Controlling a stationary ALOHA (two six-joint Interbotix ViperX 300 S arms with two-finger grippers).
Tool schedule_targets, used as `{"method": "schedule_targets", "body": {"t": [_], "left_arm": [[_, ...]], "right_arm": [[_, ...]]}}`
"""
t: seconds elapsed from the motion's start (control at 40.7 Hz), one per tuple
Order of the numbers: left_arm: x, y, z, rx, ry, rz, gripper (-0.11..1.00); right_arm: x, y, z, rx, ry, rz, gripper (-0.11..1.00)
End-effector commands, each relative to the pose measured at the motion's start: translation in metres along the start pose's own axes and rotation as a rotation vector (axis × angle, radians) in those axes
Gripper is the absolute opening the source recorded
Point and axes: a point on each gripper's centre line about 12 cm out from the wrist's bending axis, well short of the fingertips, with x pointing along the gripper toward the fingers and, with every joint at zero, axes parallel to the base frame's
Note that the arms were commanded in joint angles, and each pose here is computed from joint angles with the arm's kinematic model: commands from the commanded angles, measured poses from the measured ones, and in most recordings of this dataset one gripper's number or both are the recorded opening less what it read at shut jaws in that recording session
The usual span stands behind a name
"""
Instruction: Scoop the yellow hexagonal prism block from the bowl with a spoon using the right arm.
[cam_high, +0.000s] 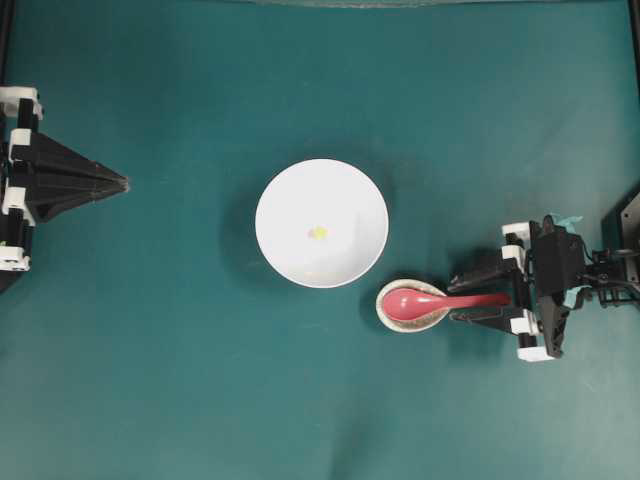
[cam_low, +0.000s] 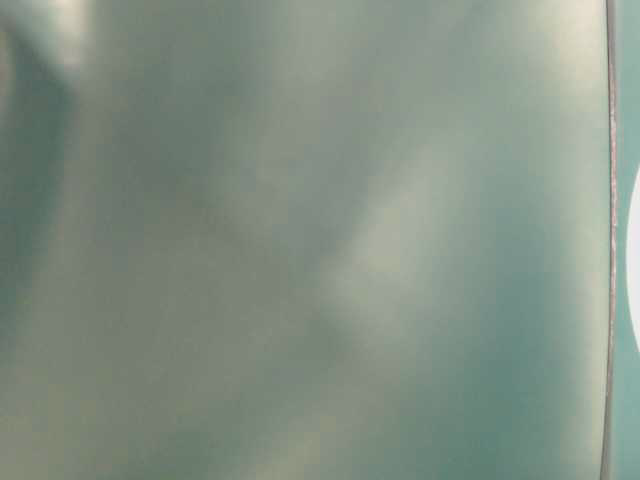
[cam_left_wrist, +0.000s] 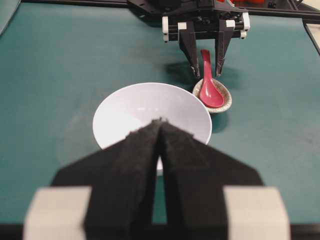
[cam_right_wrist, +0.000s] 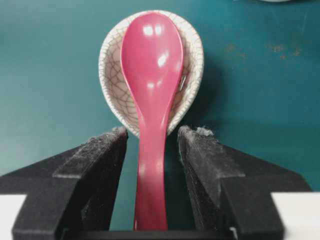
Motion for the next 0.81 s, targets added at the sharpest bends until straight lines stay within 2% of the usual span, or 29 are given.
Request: {"method": "schedule_targets", "body": {"t": [0.0, 0.786], "left_arm": [[0.0018, 0.0002, 0.0052, 0.0, -0.009, 0.001, 0.0], [0.0018, 0.0002, 0.0052, 0.001, -0.009, 0.001, 0.0]], "right_arm": [[-0.0007, 0.0016, 0.0033, -0.002, -0.03, 0.008, 0.51], [-0.0043, 0.0036, 0.0019, -0.012, -0.038, 0.021, 0.5]]}}
